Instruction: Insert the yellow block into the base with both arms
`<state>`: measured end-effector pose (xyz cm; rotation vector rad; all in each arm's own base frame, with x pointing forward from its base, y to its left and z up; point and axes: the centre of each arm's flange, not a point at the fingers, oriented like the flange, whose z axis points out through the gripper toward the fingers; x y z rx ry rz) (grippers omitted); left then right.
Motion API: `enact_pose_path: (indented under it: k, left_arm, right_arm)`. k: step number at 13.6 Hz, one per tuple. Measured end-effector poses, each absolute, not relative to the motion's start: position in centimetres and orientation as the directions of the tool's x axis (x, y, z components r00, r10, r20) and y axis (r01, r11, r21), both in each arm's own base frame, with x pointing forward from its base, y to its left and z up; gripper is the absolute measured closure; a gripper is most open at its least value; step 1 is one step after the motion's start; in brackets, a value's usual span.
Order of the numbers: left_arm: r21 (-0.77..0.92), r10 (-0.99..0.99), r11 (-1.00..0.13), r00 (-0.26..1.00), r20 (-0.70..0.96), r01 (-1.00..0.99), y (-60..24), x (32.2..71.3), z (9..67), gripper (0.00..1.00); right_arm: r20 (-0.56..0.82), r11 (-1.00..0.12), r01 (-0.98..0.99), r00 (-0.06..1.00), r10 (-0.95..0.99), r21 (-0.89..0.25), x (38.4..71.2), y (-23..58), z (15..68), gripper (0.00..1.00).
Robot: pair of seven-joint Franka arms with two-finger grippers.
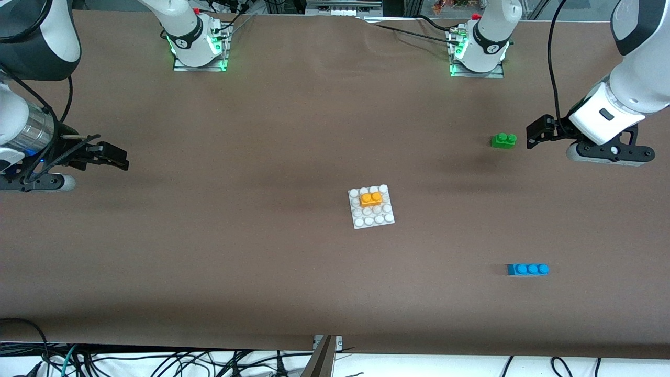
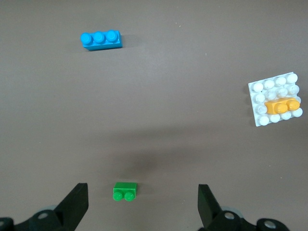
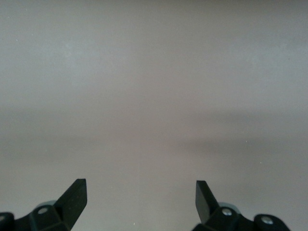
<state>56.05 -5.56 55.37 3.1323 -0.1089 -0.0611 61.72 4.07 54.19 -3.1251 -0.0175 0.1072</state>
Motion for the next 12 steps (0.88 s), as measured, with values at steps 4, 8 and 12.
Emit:
enact_pose_path:
  k: [4, 8, 12]
  left_arm:
    - [0.008, -0.069, -0.998, 0.997, -0.04, -0.069, -5.5, 56.0, 55.3, 0.0]
    - [0.008, -0.052, -0.999, 0.998, -0.04, -0.051, -4.5, 56.1, 55.3, 0.0]
    - [0.007, -0.046, -0.999, 0.997, -0.058, -0.046, -4.0, 56.1, 55.3, 0.0]
  right_arm:
    - [-0.088, -1.0, 0.011, 0.996, 0.012, -0.015, 61.3, 4.0, 54.3, 0.0]
    - [-0.091, -1.0, 0.011, 0.996, 0.012, -0.015, 61.1, 4.0, 54.7, 0.0]
    - [-0.092, -1.0, 0.011, 0.996, 0.012, -0.015, 61.0, 4.0, 54.7, 0.0]
